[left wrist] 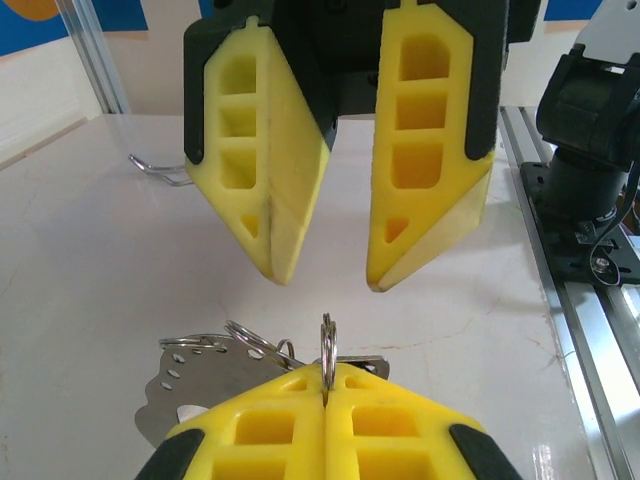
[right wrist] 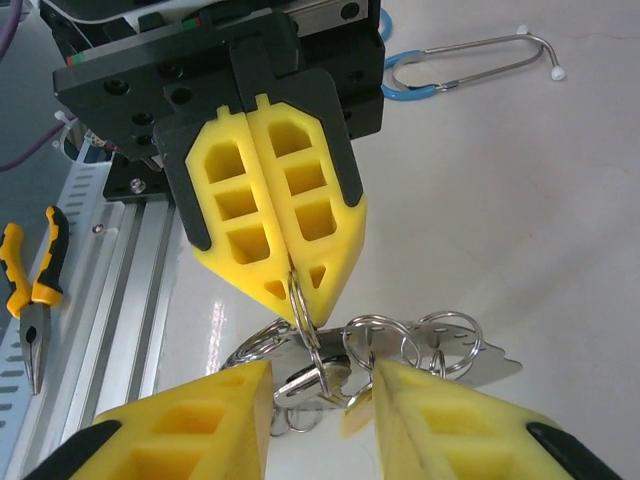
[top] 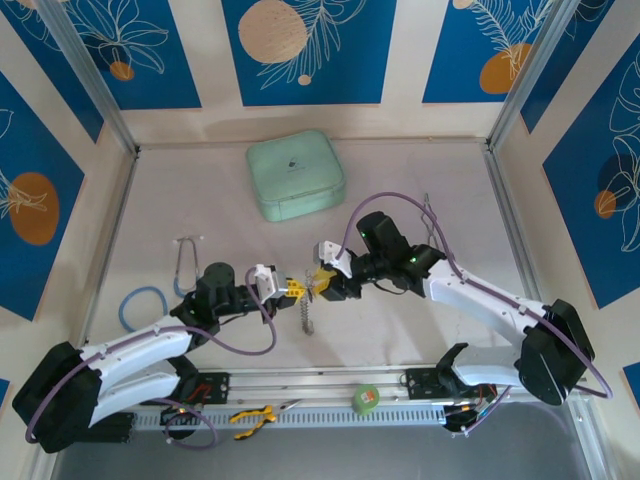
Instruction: Put the keys on the keyring
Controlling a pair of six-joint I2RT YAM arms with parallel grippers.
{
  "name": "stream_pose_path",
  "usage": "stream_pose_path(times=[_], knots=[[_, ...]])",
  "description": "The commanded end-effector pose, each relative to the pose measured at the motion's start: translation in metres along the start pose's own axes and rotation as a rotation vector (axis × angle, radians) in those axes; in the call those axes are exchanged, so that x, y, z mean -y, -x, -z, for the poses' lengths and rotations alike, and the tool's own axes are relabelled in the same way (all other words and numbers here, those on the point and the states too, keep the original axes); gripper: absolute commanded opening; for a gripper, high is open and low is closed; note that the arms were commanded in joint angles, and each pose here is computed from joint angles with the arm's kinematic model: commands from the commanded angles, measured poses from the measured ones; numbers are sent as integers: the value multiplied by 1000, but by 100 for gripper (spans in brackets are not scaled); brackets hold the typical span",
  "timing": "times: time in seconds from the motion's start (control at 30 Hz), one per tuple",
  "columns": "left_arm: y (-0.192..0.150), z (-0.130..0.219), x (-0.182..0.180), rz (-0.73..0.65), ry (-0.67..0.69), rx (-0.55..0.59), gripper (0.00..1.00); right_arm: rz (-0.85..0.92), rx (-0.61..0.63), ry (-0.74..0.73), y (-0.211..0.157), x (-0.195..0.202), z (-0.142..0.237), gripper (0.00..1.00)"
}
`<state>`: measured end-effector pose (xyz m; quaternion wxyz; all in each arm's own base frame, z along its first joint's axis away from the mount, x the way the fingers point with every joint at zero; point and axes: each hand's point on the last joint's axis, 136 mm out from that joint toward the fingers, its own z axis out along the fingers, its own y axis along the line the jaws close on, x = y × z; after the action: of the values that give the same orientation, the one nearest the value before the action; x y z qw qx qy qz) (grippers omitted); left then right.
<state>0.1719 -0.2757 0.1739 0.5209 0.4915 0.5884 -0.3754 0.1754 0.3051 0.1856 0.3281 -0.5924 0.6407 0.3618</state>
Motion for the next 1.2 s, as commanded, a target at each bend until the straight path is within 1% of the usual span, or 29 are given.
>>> stream_pose_path(times=[0.0, 0.07, 0.23, 0.5, 0.63, 0.77, 0.9, 1.0, 1.17], knots=[[14, 2, 3, -26, -6, 61, 0, -13, 10, 33, 0, -4, -5, 28], [15, 2, 3, -27, -6, 65, 0, -14, -4, 30, -3, -3, -7, 26], [17, 1, 2, -30, -7, 80, 0, -8, -35, 42, -6, -3, -14, 24], [17, -2, 3, -27, -19, 85, 0, -6, -52, 47, -8, -3, -14, 7], [18, -1, 3, -32, -20, 88, 0, -7, -65, 46, -11, -4, -13, 4], [24, -1, 6, -37, -42, 119, 0, -14, -87, 50, -14, -3, -19, 3], [28, -2, 8, -38, -52, 147, 0, -16, -115, 68, -17, -5, -27, 6], [29, -1, 8, -42, -55, 152, 0, -15, -119, 66, -17, -5, -27, 13], [26, -2, 8, -45, -57, 142, 0, -6, -62, 26, -8, -2, -13, 27]])
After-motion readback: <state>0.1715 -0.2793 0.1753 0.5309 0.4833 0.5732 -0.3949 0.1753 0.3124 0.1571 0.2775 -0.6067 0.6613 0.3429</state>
